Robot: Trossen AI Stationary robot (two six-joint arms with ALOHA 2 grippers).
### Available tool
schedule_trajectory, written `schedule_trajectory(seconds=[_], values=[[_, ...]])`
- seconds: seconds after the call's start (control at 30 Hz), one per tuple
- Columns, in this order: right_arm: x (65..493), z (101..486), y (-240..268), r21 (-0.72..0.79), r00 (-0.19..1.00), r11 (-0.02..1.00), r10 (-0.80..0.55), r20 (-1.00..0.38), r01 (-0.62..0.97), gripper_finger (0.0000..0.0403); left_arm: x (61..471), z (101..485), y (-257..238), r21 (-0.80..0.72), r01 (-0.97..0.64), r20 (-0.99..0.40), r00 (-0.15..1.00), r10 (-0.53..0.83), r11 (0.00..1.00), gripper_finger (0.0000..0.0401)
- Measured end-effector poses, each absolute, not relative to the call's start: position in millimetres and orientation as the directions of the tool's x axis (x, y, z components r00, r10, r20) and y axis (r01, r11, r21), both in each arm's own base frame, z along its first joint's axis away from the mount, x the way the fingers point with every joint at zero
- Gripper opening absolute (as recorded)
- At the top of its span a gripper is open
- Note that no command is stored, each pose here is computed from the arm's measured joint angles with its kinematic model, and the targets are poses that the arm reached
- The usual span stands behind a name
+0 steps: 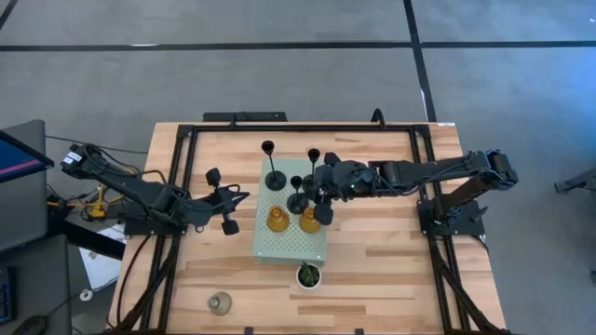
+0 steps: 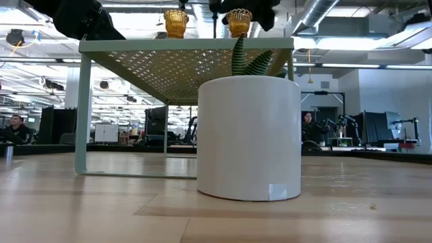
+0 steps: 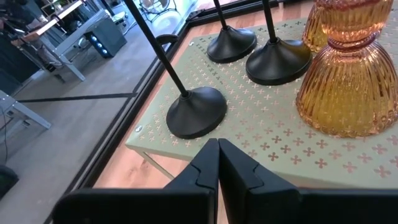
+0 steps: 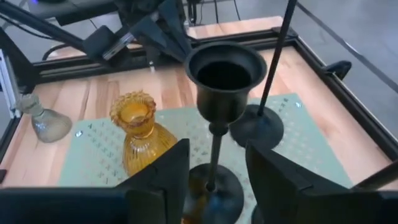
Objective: Pick & Place candle stick holders
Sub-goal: Adjust the black candle holders on the shelf
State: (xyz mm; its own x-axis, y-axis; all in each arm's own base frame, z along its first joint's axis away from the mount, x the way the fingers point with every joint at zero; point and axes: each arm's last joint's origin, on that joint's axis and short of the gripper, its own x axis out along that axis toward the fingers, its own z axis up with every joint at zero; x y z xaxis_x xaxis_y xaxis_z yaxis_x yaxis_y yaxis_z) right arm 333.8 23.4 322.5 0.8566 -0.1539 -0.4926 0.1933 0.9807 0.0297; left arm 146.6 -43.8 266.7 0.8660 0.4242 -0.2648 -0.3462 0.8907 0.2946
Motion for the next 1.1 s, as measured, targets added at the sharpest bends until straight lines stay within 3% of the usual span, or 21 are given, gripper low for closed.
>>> schedule_trajectory(seconds=[0.27,0.57,0.73,1.0,1.1], values=[[340,317,23,0.035,0.855,0.978,-0.161,-0.493,0.204,0.0164,147,267,-44,0.295,-0.346,-0.265,0.866,0.424,0.891,0.0005],[360,294,18,0.03,0.84,0.976,-0.172,-0.515,0.218,0.015,145,268,-43,0.286,-0.346,-0.259,0.87,0.42,0.893,0.0005],[360,306,19,0.039,0.859,0.976,-0.168,-0.483,0.213,0.0116,144,268,-43,0.287,-0.346,-0.259,0.87,0.42,0.893,0.0005],[361,314,26,-0.002,0.872,0.985,-0.153,-0.464,0.172,0.0025,144,269,-43,0.286,-0.348,-0.258,0.87,0.421,0.893,0.0005],[361,314,27,-0.005,0.87,0.986,-0.152,-0.469,0.169,0.0019,144,269,-43,0.286,-0.348,-0.258,0.87,0.421,0.893,0.0005]])
